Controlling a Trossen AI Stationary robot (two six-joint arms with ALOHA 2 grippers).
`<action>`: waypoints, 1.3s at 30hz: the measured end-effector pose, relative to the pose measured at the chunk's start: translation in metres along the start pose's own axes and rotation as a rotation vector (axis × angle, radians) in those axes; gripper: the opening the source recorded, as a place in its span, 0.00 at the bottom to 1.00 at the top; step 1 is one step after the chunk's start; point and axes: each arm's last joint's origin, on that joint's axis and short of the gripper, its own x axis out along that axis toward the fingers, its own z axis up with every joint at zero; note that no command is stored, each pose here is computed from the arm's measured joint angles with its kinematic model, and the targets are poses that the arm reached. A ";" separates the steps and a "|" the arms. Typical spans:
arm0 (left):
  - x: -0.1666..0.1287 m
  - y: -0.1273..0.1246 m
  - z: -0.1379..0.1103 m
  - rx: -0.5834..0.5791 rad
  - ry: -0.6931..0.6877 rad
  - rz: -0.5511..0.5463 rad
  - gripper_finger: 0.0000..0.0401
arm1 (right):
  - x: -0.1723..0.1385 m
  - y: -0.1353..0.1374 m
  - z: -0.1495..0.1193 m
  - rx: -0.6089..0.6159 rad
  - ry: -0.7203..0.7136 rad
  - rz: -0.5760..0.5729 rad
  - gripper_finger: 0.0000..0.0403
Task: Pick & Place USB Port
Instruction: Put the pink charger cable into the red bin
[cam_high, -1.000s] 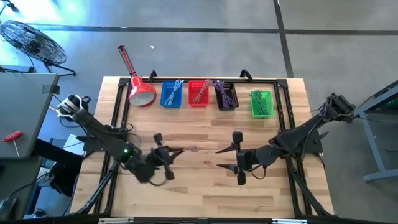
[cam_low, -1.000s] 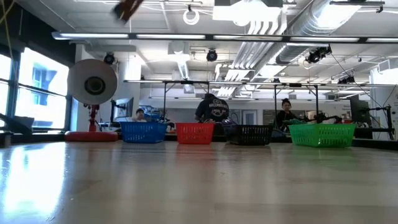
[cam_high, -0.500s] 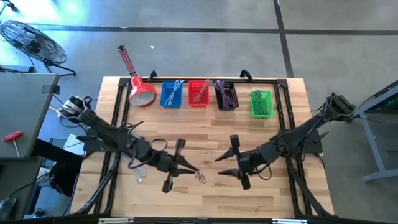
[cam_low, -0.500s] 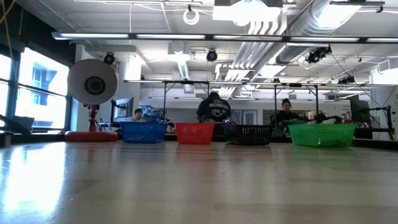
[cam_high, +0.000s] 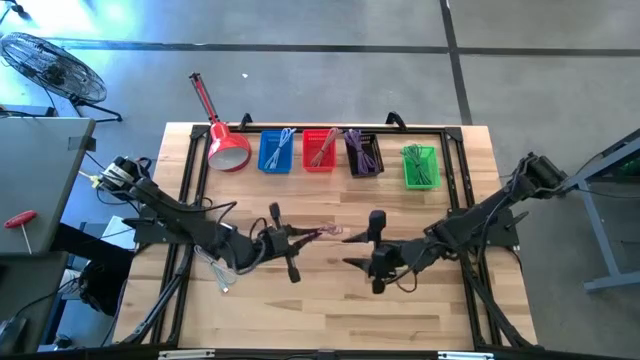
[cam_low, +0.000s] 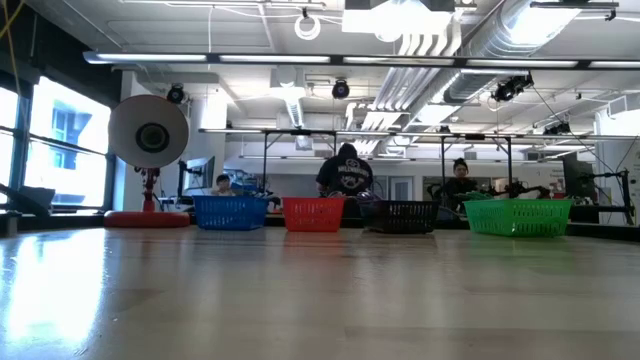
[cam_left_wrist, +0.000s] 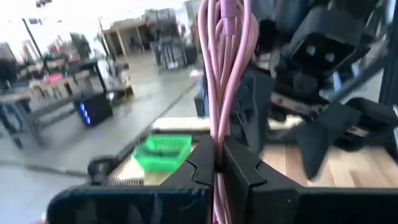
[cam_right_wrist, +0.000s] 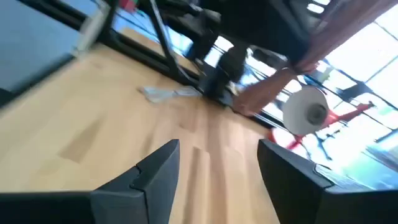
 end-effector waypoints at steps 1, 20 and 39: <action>0.000 0.000 -0.003 0.000 0.020 0.004 0.01 | 0.003 0.002 -0.002 -0.008 0.016 -0.024 0.52; 0.011 -0.017 -0.027 0.023 0.065 -0.119 0.01 | 0.022 -0.006 -0.009 0.011 -0.020 0.039 0.52; 0.021 -0.019 -0.035 0.025 0.066 -0.186 0.01 | 0.021 -0.004 -0.008 0.005 -0.043 0.089 0.52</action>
